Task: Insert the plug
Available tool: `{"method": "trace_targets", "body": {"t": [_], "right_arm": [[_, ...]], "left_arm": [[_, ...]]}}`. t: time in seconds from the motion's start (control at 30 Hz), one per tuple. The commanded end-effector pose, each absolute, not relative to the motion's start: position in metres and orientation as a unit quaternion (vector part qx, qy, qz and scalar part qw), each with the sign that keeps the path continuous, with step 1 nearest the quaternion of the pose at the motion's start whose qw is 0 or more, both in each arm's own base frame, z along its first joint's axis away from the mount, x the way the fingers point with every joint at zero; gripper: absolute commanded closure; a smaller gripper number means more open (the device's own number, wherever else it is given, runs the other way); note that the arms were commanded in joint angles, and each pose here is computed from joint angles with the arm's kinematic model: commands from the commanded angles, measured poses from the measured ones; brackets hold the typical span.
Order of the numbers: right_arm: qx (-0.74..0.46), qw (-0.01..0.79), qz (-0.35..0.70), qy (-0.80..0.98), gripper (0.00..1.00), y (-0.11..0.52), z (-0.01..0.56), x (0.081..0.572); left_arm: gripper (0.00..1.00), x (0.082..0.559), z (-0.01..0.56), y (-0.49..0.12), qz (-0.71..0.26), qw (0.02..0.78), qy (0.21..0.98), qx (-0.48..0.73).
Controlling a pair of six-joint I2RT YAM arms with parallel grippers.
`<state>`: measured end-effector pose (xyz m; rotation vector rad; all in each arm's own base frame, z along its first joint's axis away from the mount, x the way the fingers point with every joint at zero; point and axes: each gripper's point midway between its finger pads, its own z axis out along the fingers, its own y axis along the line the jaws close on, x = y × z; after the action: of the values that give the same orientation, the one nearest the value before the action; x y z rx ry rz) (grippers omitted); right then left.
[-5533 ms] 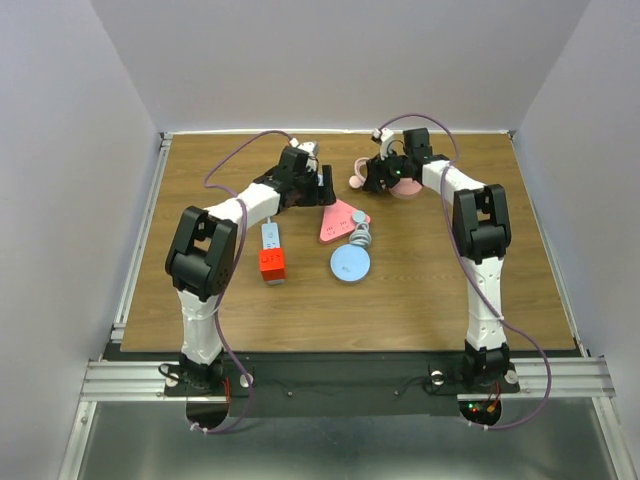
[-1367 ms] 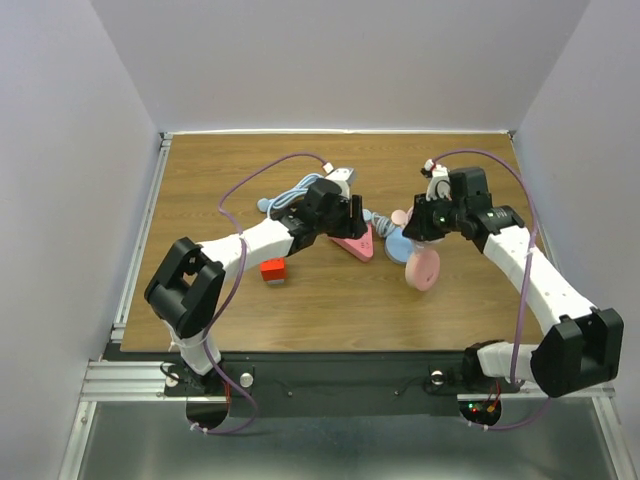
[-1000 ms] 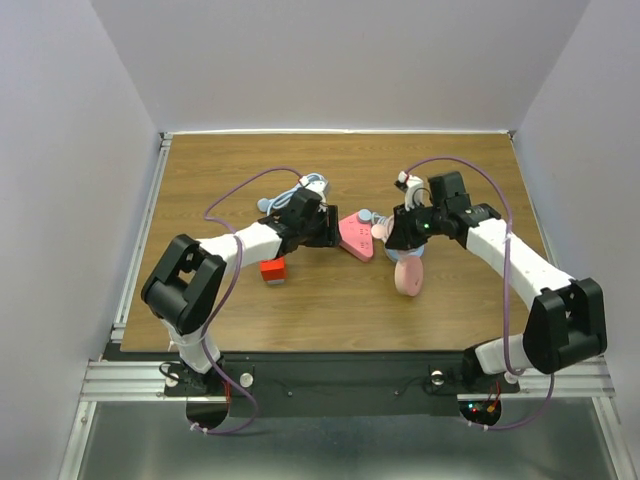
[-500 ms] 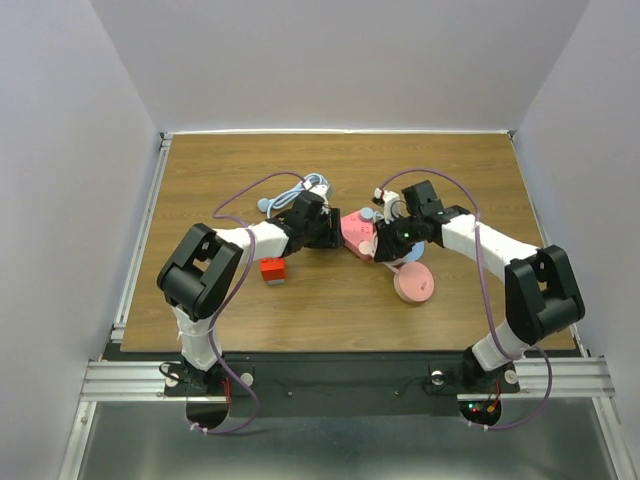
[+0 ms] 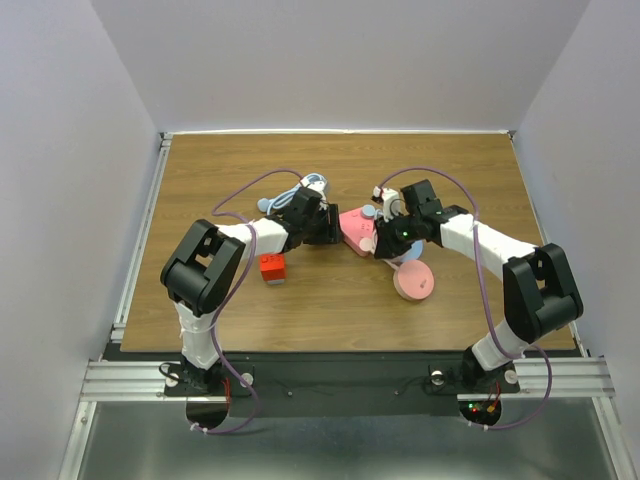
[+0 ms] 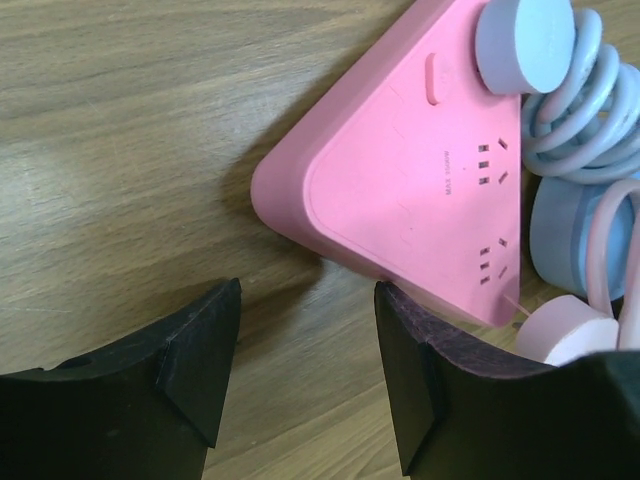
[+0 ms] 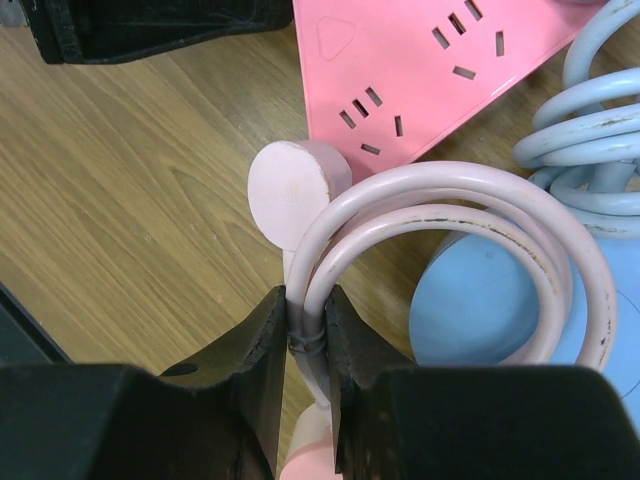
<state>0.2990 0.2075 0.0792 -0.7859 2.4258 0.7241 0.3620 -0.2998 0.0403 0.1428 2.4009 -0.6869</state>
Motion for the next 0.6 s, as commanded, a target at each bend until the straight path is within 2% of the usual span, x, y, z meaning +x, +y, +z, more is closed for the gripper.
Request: {"method": "trace_targets", "body": {"t": [0.0, 0.27, 0.57], "right_arm": [[-0.318, 0.316, 0.274, 0.851, 1.00, 0.222, 0.114, 0.332], [-0.334, 0.328, 0.293, 0.834, 1.00, 0.220, 0.122, 0.344], [-0.327, 0.350, 0.298, 0.826, 1.00, 0.218, 0.143, 0.345]], "left_arm": [[0.34, 0.367, 0.090, -0.317, -0.326, 0.347, 0.878, 0.055], [0.33, 0.370, 0.111, -0.335, -0.377, 0.350, 0.856, 0.054], [0.31, 0.374, 0.079, -0.340, -0.368, 0.313, 0.875, 0.035]]}}
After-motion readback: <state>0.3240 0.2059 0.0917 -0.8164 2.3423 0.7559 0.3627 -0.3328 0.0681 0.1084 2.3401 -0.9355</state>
